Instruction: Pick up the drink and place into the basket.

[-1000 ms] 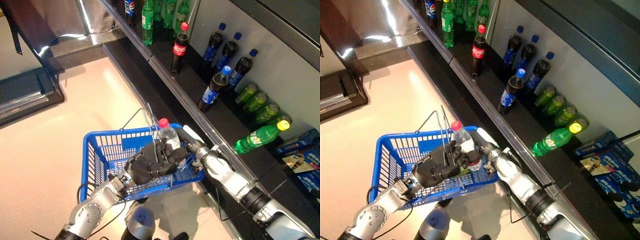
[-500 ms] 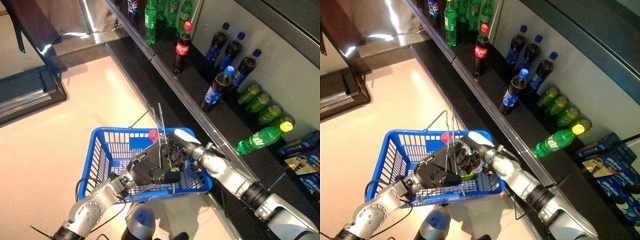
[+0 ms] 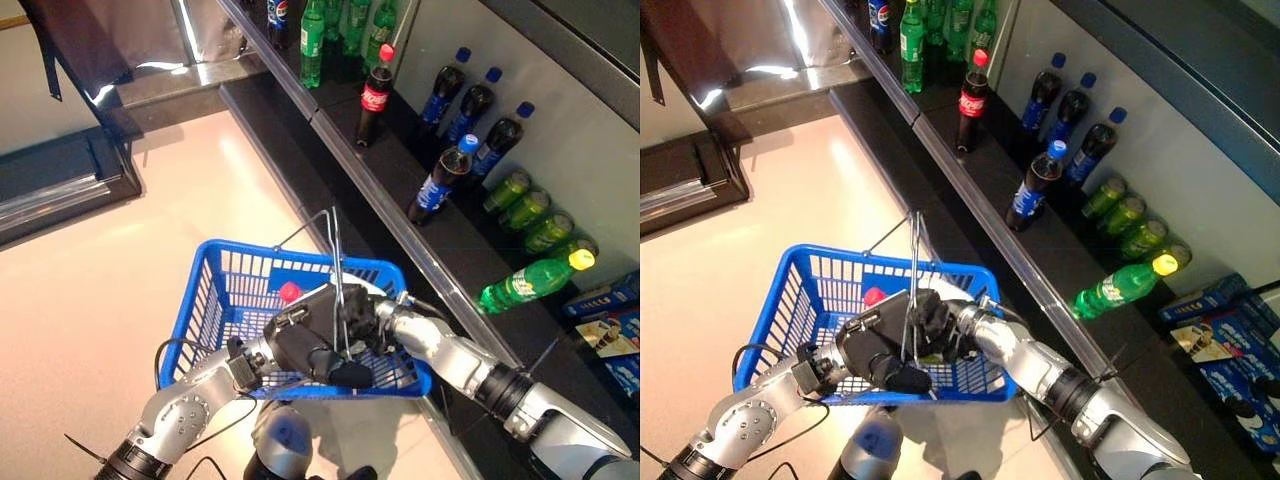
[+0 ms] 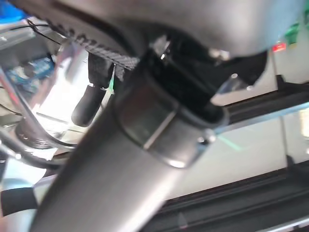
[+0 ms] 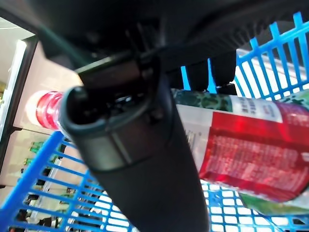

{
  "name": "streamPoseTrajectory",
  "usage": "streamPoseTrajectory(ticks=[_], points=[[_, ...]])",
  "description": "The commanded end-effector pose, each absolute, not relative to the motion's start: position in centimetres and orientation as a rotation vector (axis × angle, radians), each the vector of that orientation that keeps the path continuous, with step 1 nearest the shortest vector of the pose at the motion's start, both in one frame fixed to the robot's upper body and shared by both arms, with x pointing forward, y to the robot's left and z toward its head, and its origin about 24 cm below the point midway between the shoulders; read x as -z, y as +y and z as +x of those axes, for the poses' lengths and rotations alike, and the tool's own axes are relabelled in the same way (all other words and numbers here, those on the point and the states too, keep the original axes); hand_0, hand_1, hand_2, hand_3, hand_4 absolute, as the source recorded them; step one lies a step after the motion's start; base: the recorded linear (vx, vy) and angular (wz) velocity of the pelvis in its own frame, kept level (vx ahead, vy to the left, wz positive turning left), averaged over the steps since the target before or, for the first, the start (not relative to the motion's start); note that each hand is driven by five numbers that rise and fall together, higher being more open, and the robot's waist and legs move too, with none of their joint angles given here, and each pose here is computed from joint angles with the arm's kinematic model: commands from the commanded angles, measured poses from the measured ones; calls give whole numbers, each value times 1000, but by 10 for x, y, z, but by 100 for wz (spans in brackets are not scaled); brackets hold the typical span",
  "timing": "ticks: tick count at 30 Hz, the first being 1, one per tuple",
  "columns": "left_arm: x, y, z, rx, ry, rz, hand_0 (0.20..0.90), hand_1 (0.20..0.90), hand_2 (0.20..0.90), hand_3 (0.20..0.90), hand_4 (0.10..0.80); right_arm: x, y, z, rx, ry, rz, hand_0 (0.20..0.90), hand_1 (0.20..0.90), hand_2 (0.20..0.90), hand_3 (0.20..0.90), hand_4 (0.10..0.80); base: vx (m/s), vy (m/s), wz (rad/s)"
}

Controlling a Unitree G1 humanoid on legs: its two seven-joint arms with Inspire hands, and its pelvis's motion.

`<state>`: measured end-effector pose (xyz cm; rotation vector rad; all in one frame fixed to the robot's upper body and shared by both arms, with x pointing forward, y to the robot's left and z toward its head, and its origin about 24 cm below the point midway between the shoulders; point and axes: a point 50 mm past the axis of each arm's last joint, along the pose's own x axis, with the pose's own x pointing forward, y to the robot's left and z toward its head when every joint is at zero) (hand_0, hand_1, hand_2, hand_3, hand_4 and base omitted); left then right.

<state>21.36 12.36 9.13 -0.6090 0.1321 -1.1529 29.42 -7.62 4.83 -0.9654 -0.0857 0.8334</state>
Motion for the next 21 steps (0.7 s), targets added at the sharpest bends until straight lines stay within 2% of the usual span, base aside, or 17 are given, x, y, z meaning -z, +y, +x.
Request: streamPoseTrajectory(ticks=[1, 8, 9, 10, 11, 21], points=[[-187, 79, 181, 1680, -452, -719, 300, 300, 300, 200, 100, -81, -32, 289, -942, -333, -908, 300, 300, 300, 200, 100, 0, 0, 0], [-189, 78, 179, 1697, -453, -723, 300, 300, 300, 200, 100, -63, -28, 286, -960, -254, -897, 300, 300, 300, 200, 100, 0, 0, 0], [-189, 77, 179, 1697, -452, -723, 300, 300, 300, 200, 100, -61, -28, 286, -957, -243, -896, 472, 472, 472, 400, 300, 0, 0, 0], [-189, 76, 179, 1698, -450, -724, 300, 300, 300, 200, 100, -59, -27, 286, -953, -231, -893, 719, 719, 719, 689, 589, 0, 0, 0], [-189, 76, 179, 1700, -449, -725, 300, 300, 300, 200, 100, -57, -27, 286, -949, -224, -889, 900, 900, 900, 900, 800, 0, 0, 0], [-189, 77, 177, 1699, -456, -728, 300, 300, 300, 200, 100, -51, -28, 284, -931, -206, -876, 900, 900, 900, 900, 800, 0, 0, 0]])
